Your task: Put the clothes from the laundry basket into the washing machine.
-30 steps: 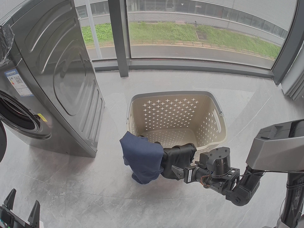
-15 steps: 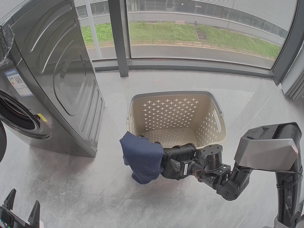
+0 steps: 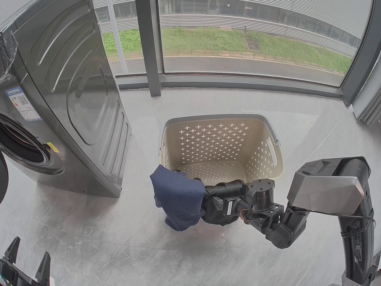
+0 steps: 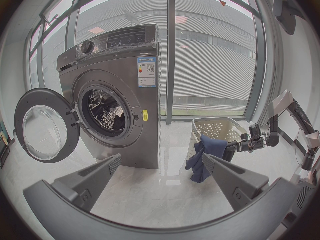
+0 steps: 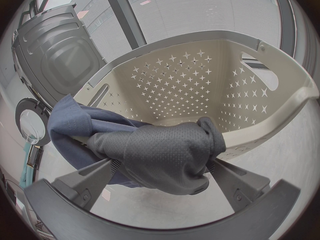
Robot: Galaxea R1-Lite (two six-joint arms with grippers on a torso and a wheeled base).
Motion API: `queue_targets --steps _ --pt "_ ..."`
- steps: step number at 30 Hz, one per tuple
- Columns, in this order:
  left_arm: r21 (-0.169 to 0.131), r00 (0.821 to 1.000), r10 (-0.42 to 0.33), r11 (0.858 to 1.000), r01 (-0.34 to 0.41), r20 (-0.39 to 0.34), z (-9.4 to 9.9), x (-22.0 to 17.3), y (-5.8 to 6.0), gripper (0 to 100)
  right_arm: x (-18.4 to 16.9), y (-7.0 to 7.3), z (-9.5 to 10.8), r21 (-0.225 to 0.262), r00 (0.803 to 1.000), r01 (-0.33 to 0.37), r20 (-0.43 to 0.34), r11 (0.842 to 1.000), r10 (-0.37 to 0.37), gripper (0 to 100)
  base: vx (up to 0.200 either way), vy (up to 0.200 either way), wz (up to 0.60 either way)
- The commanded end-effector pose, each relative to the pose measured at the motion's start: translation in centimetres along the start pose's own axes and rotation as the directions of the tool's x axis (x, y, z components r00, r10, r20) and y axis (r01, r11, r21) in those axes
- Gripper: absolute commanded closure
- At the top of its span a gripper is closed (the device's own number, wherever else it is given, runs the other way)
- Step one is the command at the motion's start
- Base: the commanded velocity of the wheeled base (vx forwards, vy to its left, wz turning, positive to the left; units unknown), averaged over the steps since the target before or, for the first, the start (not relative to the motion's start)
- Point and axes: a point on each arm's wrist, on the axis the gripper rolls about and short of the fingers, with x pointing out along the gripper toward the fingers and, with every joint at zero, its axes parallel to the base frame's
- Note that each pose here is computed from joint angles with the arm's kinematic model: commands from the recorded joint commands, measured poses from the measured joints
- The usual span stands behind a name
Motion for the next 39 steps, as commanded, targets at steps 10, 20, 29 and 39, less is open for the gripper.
queue_targets --steps 10,20,29,39 --pt "-0.001 1.0 0.0 1.0 0.0 -0.002 -0.5 0.0 0.0 0 -0.7 1.0 -0.1 -0.014 0.998 -0.049 0.041 0.999 0.049 100 0.0 0.0 0.0" --pt "0.001 1.0 0.0 1.0 0.0 -0.004 -0.5 0.0 0.0 0 -7.7 1.7 3.1 -0.035 0.985 -0.145 0.093 0.989 0.148 100 0.0 0.0 0.0" --pt "0.001 1.0 0.0 1.0 0.0 -0.004 -0.5 0.0 0.0 0 -15.2 1.7 8.6 -0.069 0.935 -0.209 0.277 0.975 0.22 100 0.0 0.0 0.0" --pt "0.001 1.0 0.0 1.0 0.0 -0.004 -0.5 0.0 0.0 0 -20.4 1.8 12.9 -0.091 0.841 -0.284 0.454 0.955 0.293 100 0.0 0.0 0.0"
